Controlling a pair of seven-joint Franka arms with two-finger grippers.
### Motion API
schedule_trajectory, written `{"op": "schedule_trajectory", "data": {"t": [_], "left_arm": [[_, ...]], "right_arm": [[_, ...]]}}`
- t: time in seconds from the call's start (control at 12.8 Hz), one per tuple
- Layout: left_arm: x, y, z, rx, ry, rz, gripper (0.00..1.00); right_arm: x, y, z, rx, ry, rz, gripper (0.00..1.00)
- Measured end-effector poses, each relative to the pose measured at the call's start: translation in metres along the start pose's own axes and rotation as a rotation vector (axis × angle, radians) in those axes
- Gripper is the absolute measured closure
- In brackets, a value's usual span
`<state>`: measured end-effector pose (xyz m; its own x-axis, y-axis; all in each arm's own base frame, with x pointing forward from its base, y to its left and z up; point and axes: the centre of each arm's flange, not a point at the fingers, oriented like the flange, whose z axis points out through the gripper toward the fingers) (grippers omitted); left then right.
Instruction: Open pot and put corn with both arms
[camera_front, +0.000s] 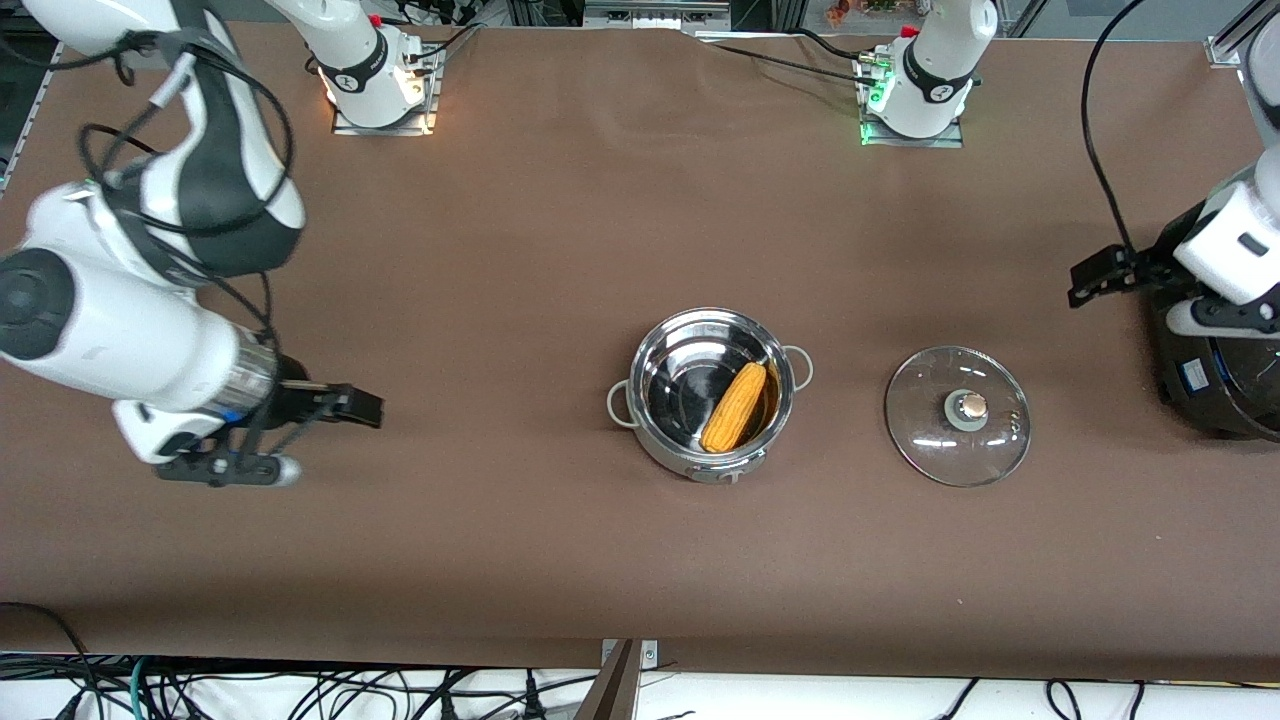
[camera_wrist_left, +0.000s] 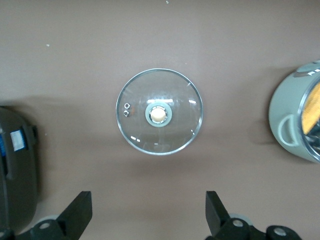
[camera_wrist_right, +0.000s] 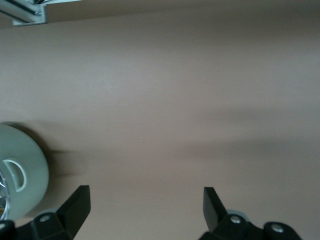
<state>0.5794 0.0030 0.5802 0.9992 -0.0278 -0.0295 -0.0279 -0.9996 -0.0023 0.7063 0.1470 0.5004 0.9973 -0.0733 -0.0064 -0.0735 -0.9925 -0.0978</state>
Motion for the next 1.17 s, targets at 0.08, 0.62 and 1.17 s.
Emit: {"op": "schedule_trajectory", "data": {"t": [0.08,0.62,1.17], "left_arm": [[-0.002,0.004,-0.014,0.001,0.005,0.006,0.00],[0.006,-0.011,-0.001,0.008,-0.026,-0.025,0.00],[0.006,-0.019,-0.016,0.009,0.003,-0.045,0.00]], "right_arm": [[-0.005,0.019,-0.008,-0.011,-0.006,0.005,0.00],[-0.081,0.117,-0.084,-0.096,0.010,0.079,0.00],[-0.132,0.156,-0.118,-0.167,0.004,-0.011,0.00]]}}
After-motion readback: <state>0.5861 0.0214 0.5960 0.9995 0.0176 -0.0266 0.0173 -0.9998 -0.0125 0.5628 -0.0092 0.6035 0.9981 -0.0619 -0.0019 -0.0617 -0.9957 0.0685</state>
